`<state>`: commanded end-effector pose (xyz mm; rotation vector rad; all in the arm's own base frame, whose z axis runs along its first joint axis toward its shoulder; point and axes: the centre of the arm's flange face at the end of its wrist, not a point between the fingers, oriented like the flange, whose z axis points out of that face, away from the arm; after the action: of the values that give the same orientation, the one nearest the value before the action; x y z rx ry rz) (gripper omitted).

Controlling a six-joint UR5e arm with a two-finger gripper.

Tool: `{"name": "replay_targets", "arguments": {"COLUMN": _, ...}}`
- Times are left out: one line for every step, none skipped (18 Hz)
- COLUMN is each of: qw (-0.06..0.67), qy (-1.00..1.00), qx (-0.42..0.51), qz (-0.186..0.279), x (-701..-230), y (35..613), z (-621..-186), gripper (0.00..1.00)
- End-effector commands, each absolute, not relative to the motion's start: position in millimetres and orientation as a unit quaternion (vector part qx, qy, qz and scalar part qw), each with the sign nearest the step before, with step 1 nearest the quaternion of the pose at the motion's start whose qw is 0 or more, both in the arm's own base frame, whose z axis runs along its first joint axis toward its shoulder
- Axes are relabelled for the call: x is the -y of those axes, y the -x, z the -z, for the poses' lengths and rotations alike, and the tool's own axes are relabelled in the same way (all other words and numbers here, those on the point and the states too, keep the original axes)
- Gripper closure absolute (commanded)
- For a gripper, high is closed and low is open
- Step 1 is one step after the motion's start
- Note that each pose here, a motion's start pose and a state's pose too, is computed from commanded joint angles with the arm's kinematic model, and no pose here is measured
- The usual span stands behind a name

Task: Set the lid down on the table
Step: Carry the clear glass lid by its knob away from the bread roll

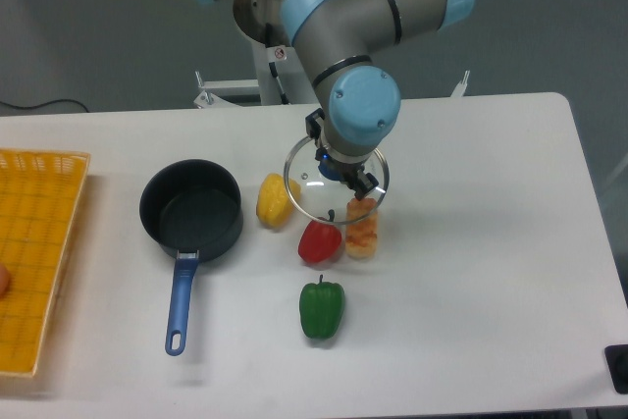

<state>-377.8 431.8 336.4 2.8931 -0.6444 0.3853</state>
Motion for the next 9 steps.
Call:
{"name": "replay_targets", "arguments": {"qw": 0.076, "qy": -0.965, "qx": 0.217, "qz": -0.128, "x": -432, "y": 378, "z": -336, "gripper": 0.45}}
{"name": "replay_targets", "arguments": {"qw": 0.076, "qy": -0.965, "qx": 0.217, "qz": -0.126, "x": -432, "y": 380, "z": -338, "gripper": 0.45}}
{"name": "replay_targets", "arguments": {"qw": 0.074, "qy": -0.966, "qx": 0.213, "qz": -0.125, "x": -430, "y": 384, "z": -339, "gripper": 0.45}}
{"name": "replay_targets", "arguments": {"qw": 0.074, "qy": -0.966, "qx": 0.211, "qz": -0.125, "x": -429, "y": 387, "z": -338, "gripper": 0.45}}
{"name": "replay_targets", "arguments": {"qw": 0.074, "qy": -0.965, "qx": 0.214, "qz": -0.128, "x": -429, "y": 389, "z": -335, "gripper": 0.45}}
{"name": "replay_targets", "arguments": {"qw": 0.073, "qy": -0.965, "qx": 0.217, "qz": -0.128, "x": -428, "y": 393, "z": -334, "gripper": 0.45}}
{"name": "replay_targets", "arguments": {"qw": 0.072, "qy": -0.965, "qx": 0.217, "qz": -0.129, "x": -425, "y": 400, "z": -333, "gripper": 0.45}}
{"name": "replay_targets", "arguments": {"qw": 0.070, "qy": -0.965, "qx": 0.216, "qz": -0.129, "x": -421, "y": 406, "z": -333, "gripper": 0.45}}
{"name": "replay_targets", "arguments": {"qw": 0.068, "qy": -0.966, "qx": 0.215, "qz": -0.128, "x": -417, "y": 412, "z": -335, "gripper": 0.45}}
